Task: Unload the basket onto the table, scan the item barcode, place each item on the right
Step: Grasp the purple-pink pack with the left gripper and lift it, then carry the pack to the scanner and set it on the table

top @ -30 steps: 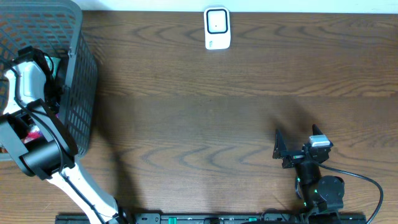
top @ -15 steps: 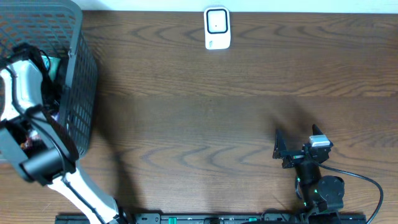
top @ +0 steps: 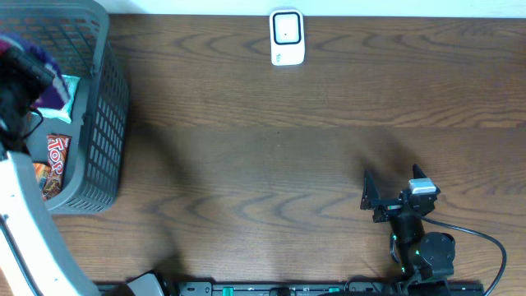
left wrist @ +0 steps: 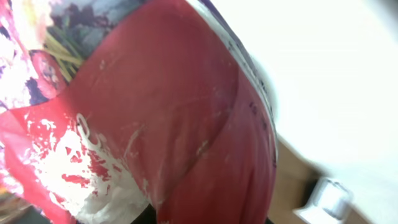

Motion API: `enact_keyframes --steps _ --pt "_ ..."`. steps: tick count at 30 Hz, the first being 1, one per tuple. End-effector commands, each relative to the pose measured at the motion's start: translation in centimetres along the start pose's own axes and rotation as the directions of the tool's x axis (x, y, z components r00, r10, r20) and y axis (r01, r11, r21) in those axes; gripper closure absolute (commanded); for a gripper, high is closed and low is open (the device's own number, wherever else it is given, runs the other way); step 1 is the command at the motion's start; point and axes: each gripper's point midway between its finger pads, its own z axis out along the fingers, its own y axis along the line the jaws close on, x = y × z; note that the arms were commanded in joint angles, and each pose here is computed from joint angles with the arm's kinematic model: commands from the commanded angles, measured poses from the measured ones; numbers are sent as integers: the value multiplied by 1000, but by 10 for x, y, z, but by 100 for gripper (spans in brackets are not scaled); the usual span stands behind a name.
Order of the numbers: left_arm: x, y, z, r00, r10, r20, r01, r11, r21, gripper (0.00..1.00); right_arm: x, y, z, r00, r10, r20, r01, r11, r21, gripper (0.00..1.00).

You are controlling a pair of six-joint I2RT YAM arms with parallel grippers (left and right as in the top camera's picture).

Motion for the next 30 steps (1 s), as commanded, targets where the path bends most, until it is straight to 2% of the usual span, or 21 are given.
enact_keyframes --steps 1,4,8,13,16,21,27,30 --pt "12 -79 -43 998 57 -33 -42 931 363 93 1 1 0 1000 -5 -2 5 1000 -3 1" --pt "36 -125 -68 988 140 -70 -82 843 532 93 1 1 0 1000 -5 -2 5 1000 -3 1" --pt "82 -172 -83 952 284 -115 -143 744 653 93 1 1 0 1000 -5 -2 5 1000 -3 1" --pt "157 -223 -98 827 558 -71 -294 537 791 93 1 1 0 1000 -5 -2 5 1000 -3 1" --pt "195 -231 -86 759 644 -99 -355 535 767 93 1 1 0 1000 -5 -2 5 1000 -3 1" --pt "261 -235 -52 610 775 -164 -498 536 681 93 1 1 0 1000 -5 -2 5 1000 -3 1" --pt "336 -243 -10 458 859 -229 -601 489 633 93 1 1 0 1000 -5 -2 5 1000 -3 1" --pt "375 -242 9 384 881 -278 -609 468 640 93 1 1 0 1000 -5 -2 5 1000 -3 1"
